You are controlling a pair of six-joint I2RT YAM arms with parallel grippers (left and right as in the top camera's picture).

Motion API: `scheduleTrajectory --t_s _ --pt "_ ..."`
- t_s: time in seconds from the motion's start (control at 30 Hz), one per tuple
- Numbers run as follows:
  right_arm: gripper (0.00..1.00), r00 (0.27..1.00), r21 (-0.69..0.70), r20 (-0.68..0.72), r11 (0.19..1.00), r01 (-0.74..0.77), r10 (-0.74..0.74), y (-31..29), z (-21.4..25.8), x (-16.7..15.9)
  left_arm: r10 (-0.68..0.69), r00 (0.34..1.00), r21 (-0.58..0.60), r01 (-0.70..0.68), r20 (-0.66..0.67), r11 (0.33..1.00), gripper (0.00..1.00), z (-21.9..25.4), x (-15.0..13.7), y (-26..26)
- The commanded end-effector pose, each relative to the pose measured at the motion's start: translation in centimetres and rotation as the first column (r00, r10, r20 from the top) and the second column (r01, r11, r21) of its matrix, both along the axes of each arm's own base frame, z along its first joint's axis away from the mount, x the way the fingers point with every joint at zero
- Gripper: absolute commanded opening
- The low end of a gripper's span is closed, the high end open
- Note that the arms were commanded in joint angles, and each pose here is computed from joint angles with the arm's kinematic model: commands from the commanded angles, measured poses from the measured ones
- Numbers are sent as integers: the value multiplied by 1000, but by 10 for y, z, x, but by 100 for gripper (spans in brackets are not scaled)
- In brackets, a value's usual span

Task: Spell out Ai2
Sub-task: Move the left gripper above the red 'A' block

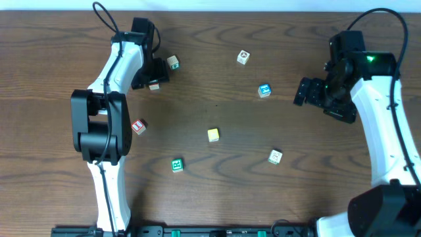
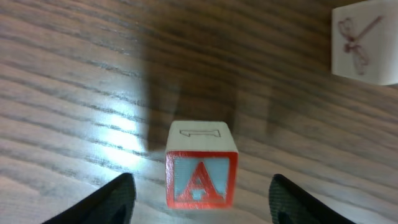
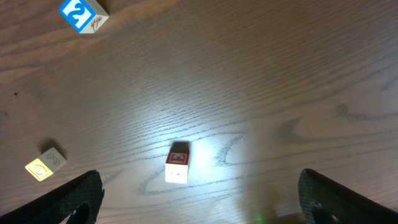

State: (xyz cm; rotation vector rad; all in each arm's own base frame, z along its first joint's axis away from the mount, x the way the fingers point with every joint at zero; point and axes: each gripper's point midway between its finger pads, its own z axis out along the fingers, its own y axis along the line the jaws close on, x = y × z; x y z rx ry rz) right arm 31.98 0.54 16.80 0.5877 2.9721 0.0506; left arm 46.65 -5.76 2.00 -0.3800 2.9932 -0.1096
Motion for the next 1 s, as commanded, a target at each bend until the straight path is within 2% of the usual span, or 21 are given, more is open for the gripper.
scheduleTrajectory --t_s 0.0,0.3,0.43,0.53,0.63,0.67,0.8,0.97 --pt "99 1000 -9 7 1000 -1 1 1 3 -1 21 999 19 -20 -28 1000 68 -15 -6 4" --pt "99 1000 -13 6 1000 -1 1 1 2 -1 29 999 43 -30 20 999 53 -15 5 8" --pt "99 1000 -13 3 1000 -1 1 1 2 -2 36 999 79 -38 23 996 52 -15 5 14" --pt "99 1000 -13 3 1000 0 0 1 2 -2 36 999 79 -38 22 996 45 -15 5 14" --pt "99 1000 -13 1 1000 0 0 1 2 -2 35 999 73 -37 22 997 43 -14 5 13" --pt "99 1000 -13 1 1000 0 0 1 2 -2 35 999 71 -37 21 997 37 -14 5 13" --pt "99 1000 -13 1 1000 0 0 1 2 -2 30 999 72 -31 16 997 27 -15 3 11" --pt "99 1000 -13 2 1000 0 0 1 2 -2 6 1000 75 -6 2 997 26 -15 -2 0"
